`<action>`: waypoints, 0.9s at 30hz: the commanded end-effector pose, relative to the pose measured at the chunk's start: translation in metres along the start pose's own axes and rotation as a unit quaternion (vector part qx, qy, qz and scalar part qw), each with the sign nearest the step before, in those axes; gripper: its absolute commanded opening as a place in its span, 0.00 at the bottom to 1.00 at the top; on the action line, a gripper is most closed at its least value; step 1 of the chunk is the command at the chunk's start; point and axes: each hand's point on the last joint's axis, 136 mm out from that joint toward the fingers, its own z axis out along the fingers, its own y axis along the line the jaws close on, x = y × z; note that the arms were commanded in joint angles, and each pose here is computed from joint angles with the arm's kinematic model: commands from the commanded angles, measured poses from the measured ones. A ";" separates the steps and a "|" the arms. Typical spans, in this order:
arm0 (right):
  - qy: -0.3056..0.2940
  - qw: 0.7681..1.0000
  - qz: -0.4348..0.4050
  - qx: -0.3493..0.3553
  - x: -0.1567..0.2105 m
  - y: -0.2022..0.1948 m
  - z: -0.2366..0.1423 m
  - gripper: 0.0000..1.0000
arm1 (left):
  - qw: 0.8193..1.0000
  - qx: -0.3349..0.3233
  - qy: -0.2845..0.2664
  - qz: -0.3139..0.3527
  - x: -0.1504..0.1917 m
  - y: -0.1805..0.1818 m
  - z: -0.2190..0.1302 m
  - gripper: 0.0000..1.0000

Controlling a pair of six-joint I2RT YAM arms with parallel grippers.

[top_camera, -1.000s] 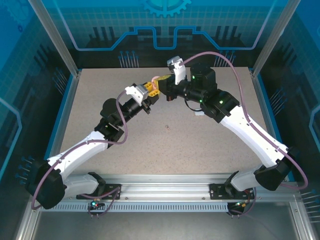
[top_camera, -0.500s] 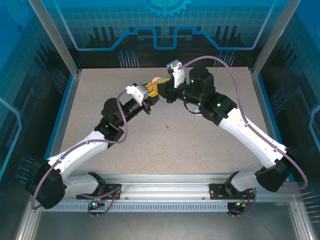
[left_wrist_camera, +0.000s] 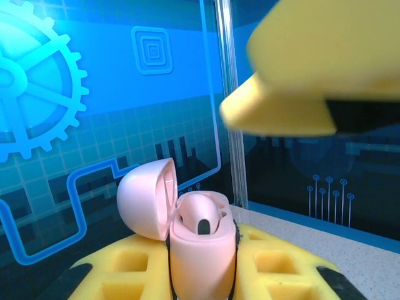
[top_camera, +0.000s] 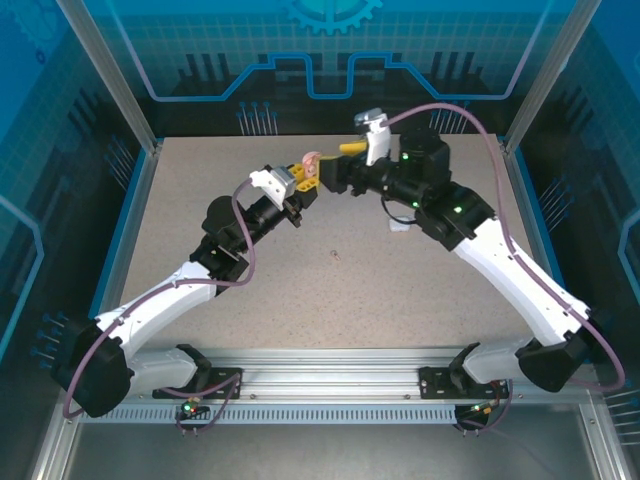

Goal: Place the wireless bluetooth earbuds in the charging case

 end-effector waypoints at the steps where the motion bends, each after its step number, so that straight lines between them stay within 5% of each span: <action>1: -0.053 0.997 0.050 0.022 -0.035 -0.013 -0.037 0.73 | 1.000 -0.012 -0.026 -0.001 -0.012 0.002 -0.002 0.00; 7: -0.001 0.981 0.129 0.147 0.011 -0.084 -0.044 0.77 | 0.999 -0.025 -0.029 0.004 -0.014 0.005 -0.009 0.00; 15: 0.250 0.932 0.174 0.198 0.163 -0.140 0.021 0.70 | 0.999 -0.028 -0.035 0.005 -0.022 0.005 -0.015 0.00; 23: 0.442 0.864 0.109 0.214 0.281 -0.151 0.070 0.51 | 0.999 -0.035 -0.038 0.016 -0.028 0.006 -0.024 0.00; 27: 0.504 0.835 0.059 0.214 0.318 -0.149 0.084 0.50 | 0.998 -0.037 -0.037 0.018 -0.029 0.006 -0.026 0.00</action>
